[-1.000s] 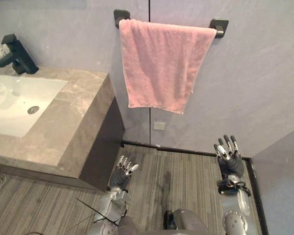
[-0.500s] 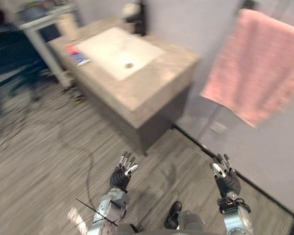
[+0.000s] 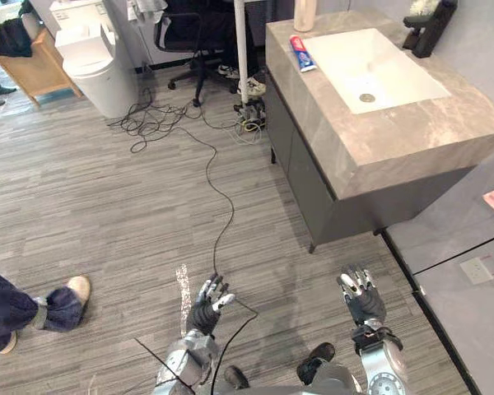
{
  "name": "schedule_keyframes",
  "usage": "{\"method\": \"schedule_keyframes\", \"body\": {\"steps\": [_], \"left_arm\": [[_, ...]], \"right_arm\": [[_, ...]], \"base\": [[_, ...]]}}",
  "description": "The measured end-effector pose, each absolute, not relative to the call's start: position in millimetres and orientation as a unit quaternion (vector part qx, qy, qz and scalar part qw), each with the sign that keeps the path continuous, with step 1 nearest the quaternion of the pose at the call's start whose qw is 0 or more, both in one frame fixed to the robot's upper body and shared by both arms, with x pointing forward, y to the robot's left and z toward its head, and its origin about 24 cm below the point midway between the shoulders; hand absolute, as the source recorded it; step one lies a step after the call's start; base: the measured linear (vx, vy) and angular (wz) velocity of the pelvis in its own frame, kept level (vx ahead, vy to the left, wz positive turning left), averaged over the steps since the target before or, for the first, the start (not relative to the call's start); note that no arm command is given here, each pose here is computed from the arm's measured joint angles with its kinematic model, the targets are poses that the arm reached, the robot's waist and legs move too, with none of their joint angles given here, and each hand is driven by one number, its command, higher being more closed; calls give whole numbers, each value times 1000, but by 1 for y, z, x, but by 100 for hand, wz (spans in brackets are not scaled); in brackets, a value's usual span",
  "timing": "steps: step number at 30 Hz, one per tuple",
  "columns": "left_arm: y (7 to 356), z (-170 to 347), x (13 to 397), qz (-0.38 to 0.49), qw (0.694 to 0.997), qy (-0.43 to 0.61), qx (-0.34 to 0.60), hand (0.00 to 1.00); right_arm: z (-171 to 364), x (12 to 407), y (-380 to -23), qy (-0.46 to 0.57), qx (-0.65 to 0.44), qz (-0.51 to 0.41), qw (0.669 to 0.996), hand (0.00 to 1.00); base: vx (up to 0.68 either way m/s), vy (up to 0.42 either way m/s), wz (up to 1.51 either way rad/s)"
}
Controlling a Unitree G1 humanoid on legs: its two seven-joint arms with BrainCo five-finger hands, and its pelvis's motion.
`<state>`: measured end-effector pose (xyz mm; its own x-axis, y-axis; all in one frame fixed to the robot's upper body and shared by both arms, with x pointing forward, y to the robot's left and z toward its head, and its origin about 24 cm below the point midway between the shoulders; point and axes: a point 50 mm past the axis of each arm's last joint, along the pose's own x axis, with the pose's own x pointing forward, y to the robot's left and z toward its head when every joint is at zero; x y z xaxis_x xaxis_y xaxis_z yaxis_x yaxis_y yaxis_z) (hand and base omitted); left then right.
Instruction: Organize washtable
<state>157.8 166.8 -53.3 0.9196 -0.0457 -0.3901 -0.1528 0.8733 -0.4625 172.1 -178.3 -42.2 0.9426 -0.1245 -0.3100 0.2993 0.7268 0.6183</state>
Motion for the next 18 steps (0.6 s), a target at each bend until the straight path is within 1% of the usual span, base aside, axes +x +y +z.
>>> {"method": "schedule_keyframes", "body": {"steps": [2, 6, 10, 14, 18], "left_arm": [[173, -53, 160, 31, 952, 198, -233, 0], [177, -49, 164, 42, 956, 184, -224, 0], [167, -50, 162, 41, 953, 185, -236, 0], [162, -38, 169, 26, 957, 157, -241, 0], [159, -38, 169, 25, 956, 157, -245, 0]], "right_arm": [[-43, 170, -177, 127, 355, -121, 918, 0], [-43, 162, -174, 130, 363, -133, 913, 0], [-36, 166, -184, 107, 354, -143, 918, 0], [-36, 168, -181, 106, 357, -139, 917, 0], [-30, 172, -181, 93, 358, -132, 920, 0]], "base": [[-45, -2, 61], [-17, -93, 113], [2, -47, 61], [25, -65, 26], [0, -41, -4]]}}
